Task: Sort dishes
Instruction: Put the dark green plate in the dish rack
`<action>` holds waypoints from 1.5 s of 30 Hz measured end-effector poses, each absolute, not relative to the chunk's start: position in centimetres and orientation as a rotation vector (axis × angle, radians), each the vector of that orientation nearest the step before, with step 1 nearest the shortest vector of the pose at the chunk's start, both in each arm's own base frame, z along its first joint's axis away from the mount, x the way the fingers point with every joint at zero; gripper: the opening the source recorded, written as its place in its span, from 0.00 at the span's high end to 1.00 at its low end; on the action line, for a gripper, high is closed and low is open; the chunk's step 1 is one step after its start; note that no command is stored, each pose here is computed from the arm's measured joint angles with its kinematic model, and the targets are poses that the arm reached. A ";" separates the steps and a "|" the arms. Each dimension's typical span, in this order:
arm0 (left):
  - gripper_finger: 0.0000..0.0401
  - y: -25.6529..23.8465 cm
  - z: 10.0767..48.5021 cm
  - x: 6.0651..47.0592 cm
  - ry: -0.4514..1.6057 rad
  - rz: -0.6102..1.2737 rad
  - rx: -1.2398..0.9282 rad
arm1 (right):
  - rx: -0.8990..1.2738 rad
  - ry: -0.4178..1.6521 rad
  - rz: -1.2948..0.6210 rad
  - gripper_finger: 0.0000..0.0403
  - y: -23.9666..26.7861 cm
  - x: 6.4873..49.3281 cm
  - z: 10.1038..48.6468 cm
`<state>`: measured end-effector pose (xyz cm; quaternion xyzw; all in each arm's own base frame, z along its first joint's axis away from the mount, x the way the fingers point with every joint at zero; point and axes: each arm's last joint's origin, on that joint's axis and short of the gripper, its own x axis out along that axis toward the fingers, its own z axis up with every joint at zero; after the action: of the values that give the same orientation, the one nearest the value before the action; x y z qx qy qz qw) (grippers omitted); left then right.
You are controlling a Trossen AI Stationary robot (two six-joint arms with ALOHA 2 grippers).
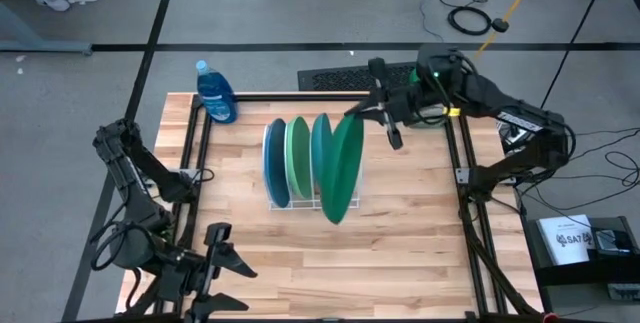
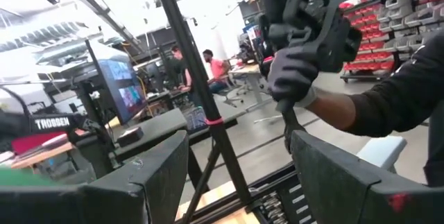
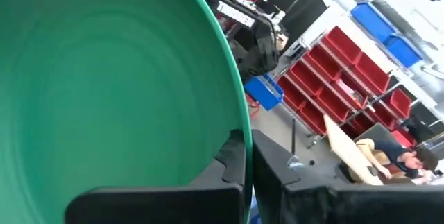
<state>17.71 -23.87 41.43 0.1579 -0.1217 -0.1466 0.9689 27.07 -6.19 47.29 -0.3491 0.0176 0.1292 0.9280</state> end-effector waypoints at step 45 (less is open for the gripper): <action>0.37 -20.1 40.0 22.3 -0.088 -0.180 0.444 | -0.585 -0.291 0.380 1.00 -18.7 24.9 34.9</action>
<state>22.32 -20.07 39.96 0.2197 -0.0437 -0.0891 0.9705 24.88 -18.67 34.93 -0.2854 -0.1420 0.1857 0.9295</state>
